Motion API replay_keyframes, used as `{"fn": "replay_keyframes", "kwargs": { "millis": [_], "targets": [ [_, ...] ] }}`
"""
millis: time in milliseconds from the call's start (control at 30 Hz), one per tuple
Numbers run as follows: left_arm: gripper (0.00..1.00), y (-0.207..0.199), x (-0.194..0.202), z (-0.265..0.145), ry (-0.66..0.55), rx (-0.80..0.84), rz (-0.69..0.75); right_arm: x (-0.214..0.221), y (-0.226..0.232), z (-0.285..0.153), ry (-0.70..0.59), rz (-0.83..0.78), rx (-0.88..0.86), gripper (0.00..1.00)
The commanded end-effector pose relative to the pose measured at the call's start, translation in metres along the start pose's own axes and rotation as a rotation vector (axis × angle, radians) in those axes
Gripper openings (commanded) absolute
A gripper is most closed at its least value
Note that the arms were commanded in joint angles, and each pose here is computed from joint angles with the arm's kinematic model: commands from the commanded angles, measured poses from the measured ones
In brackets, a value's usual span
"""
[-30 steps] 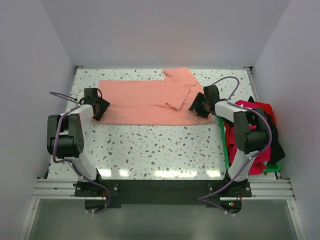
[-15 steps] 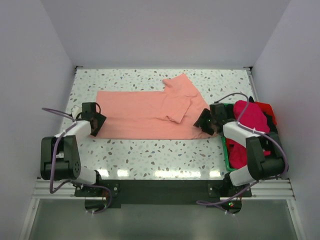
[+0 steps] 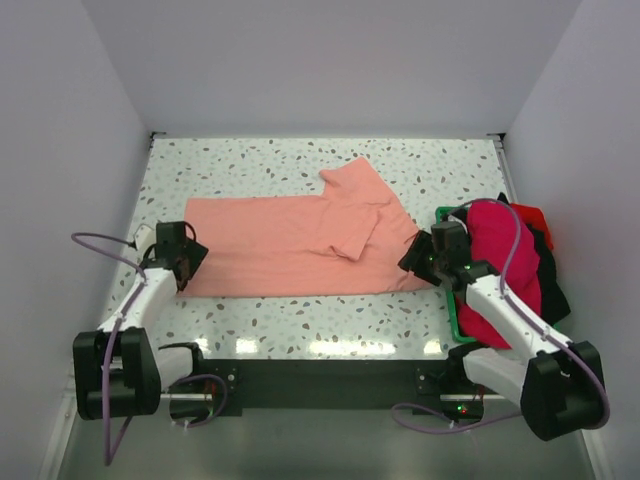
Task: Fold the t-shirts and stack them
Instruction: Fold the tshirt
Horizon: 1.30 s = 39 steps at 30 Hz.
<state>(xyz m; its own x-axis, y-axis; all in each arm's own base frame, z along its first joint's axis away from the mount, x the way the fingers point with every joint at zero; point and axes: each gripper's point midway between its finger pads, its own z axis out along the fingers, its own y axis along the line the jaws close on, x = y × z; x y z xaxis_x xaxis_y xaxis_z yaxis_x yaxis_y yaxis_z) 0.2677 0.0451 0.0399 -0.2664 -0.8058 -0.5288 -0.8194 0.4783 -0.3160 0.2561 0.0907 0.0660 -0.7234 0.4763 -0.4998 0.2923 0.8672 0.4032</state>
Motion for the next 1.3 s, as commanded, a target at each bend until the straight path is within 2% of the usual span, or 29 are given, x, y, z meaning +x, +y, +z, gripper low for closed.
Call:
{"fn": "replay_keyframes", "kwargs": {
  "millis": [0,100,167,333,600,800,1267],
  "targets": [
    [0.75,-0.043,-0.030,-0.022,-0.045,0.157,0.039,-0.024,0.042,-0.014,-0.069,-0.098,-0.071,0.57],
    [0.74,-0.070,-0.045,-0.040,-0.061,0.258,0.062,-0.024,0.076,-0.005,-0.058,-0.141,-0.121,0.52],
    [0.74,-0.081,-0.047,-0.048,-0.054,0.302,0.071,-0.007,0.089,0.010,-0.014,-0.180,-0.125,0.52],
    [0.74,-0.102,-0.057,-0.063,-0.061,0.387,0.087,0.004,0.126,0.033,0.005,-0.216,-0.147,0.56],
    [0.74,-0.121,-0.071,-0.075,-0.091,0.449,0.098,0.009,0.144,0.075,0.042,-0.206,-0.131,0.60],
    [0.74,-0.129,-0.075,-0.071,-0.090,0.450,0.098,-0.009,0.180,0.088,0.025,-0.193,-0.182,0.59],
    [0.74,-0.148,-0.078,-0.045,-0.071,0.431,0.095,-0.021,0.233,0.128,0.052,-0.245,-0.260,0.59]
  ]
}}
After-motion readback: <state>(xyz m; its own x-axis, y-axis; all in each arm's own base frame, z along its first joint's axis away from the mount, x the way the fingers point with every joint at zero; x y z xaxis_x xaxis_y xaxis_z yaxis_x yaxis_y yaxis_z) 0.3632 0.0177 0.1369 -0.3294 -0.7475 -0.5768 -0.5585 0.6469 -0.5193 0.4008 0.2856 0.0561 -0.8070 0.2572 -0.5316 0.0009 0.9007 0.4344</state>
